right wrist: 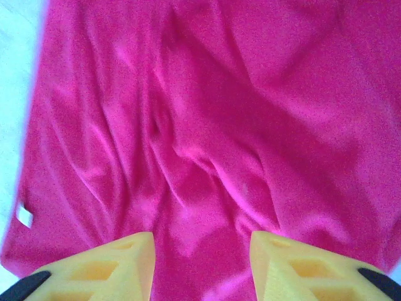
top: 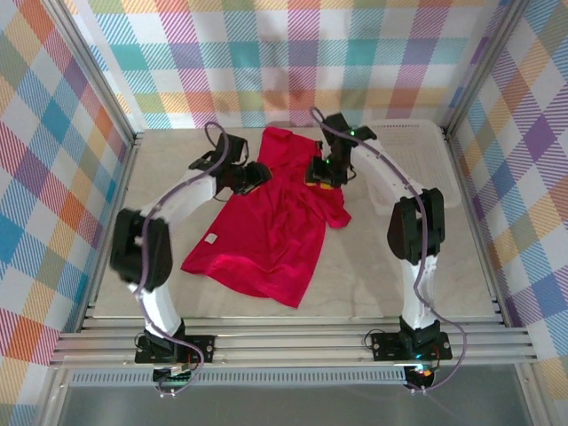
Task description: Fold the inside-out t-shirt
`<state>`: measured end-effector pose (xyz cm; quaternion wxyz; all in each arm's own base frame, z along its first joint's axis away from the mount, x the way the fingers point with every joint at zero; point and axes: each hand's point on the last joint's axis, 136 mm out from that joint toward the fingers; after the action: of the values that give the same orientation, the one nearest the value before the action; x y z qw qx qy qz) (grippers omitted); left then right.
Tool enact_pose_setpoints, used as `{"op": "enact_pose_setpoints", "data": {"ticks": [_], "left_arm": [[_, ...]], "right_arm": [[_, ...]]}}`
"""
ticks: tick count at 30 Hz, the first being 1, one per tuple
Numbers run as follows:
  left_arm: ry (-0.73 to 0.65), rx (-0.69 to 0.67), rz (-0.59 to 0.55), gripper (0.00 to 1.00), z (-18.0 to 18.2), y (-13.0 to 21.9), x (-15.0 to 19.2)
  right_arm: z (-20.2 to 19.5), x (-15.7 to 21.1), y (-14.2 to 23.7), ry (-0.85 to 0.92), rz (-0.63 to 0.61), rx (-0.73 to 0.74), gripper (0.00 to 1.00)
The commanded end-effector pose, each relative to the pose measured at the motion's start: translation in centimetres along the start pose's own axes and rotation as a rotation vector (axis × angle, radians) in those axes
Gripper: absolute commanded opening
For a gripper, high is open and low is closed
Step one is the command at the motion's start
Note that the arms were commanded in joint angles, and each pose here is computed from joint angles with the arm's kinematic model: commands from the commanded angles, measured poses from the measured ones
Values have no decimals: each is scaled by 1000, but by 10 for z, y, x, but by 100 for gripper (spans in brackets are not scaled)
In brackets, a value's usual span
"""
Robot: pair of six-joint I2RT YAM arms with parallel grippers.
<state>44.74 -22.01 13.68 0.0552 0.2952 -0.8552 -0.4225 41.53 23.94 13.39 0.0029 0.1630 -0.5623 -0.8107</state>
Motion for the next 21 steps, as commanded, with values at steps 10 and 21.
{"op": "enact_pose_setpoints", "data": {"ticks": [10, 21], "left_arm": [[129, -283, 115, 37, 129, -68, 3], [280, -292, 8, 38, 193, 7, 53]], "right_arm": [[-6, 59, -94, -90, 125, -17, 36], [-69, 22, -81, -109, 116, 87, 38]]}}
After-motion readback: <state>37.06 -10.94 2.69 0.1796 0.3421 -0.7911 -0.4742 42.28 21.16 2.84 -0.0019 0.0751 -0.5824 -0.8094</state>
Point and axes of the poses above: each hand's point on the last joint's axis, 136 mm out from that joint toward the fingers, its own y axis back along the fingers, its own z axis along the line the jaws close on, x = y × z, and after that the axes turned 13 degrees about y, right-handed
